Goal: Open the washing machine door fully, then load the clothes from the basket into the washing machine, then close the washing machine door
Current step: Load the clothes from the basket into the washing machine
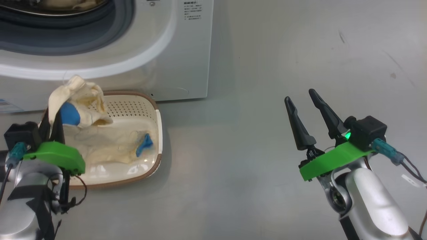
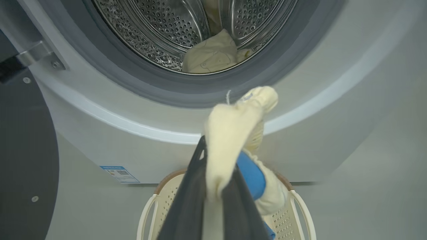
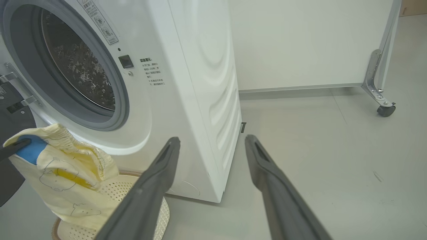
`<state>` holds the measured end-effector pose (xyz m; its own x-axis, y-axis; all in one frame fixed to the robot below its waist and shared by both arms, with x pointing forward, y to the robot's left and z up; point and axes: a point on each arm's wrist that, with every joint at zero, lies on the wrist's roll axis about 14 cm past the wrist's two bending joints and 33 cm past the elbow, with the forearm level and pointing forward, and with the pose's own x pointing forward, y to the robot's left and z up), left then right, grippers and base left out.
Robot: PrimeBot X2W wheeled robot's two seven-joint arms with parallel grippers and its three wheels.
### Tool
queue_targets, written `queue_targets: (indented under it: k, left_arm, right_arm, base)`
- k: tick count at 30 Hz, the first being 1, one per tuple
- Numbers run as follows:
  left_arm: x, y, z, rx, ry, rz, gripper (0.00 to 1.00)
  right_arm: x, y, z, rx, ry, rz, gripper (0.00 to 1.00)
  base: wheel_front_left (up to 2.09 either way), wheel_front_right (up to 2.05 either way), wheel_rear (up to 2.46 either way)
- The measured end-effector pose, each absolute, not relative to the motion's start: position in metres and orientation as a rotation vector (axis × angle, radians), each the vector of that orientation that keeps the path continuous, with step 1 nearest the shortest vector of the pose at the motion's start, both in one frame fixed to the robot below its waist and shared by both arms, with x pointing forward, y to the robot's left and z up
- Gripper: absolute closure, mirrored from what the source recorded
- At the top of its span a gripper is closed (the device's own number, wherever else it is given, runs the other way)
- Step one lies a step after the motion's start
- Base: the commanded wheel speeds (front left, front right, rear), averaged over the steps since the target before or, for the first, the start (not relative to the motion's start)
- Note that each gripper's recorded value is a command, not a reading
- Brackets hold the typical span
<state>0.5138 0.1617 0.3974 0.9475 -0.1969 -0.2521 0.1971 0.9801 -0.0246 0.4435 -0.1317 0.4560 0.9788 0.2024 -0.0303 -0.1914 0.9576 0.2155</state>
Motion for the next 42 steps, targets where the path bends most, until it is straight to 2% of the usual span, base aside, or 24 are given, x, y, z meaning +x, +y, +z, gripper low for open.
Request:
queue_targets:
  k: [10,26,34,42]
  left_arm:
    - [0.486,0.166,0.449,0.005,0.103,-0.18,1.0]
    - [0.429,0.163,0.493,-0.067,-0.016,-0.15,1.0]
    - [0.446,0.172,0.506,-0.119,-0.07,-0.122,1.0]
    - [0.507,0.176,0.534,-0.146,-0.176,-0.136,1.0]
  right_arm:
    - [0.426,-0.136,0.47,0.225,0.028,0.184,0.0]
    - [0.402,-0.128,0.491,0.24,-0.015,0.206,0.0]
    - [0.404,-0.127,0.477,0.247,0.025,0.202,0.0]
    - [0.417,-0.133,0.459,0.246,0.064,0.183,0.0]
  base:
    - [0.0,0.0,0.0]
    - [0.0,0.0,0.0]
    - [0.0,0.0,0.0]
    - [0.0,0.0,0.0]
